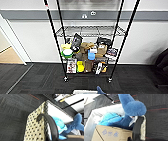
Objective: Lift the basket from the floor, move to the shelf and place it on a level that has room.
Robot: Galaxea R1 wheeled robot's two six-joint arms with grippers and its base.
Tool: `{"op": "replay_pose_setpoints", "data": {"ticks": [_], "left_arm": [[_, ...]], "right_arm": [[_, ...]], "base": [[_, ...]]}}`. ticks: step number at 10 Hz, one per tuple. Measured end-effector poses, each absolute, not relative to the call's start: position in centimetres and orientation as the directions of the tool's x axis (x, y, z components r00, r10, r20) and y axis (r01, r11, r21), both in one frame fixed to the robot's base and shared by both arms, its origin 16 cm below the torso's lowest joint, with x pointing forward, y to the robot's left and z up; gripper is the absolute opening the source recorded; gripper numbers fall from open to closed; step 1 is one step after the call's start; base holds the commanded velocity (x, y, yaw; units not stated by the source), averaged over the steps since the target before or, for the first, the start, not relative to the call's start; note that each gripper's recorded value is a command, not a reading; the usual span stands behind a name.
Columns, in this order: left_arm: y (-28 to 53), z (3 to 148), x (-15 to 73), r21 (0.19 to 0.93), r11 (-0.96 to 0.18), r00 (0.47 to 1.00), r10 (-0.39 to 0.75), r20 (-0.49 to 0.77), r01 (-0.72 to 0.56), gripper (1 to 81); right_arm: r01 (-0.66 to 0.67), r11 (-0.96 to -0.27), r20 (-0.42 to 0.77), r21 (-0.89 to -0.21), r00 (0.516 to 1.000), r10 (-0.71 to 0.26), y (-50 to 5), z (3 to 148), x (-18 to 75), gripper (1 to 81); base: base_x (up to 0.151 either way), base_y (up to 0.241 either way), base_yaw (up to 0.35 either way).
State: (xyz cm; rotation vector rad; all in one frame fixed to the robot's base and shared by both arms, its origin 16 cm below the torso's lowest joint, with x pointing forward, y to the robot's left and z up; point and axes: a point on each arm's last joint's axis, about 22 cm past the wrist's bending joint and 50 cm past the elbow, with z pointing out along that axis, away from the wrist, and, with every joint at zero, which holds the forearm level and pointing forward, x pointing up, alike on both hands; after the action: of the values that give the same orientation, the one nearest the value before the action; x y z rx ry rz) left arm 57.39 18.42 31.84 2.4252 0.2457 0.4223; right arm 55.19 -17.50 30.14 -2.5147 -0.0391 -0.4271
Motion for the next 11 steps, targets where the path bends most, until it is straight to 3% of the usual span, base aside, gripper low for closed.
{"op": "replay_pose_setpoints", "data": {"ticks": [11], "left_arm": [[18.2, 43.8, 57.9, 0.671, -0.737, 0.919, 0.315, 0.235, 0.081, 1.0]], "right_arm": [[0.138, -0.818, 0.334, -0.559, 0.94, -0.069, -16.8, 41.7, 56.2, 1.0]], "base": [[0.0, 0.0, 0.0]]}}
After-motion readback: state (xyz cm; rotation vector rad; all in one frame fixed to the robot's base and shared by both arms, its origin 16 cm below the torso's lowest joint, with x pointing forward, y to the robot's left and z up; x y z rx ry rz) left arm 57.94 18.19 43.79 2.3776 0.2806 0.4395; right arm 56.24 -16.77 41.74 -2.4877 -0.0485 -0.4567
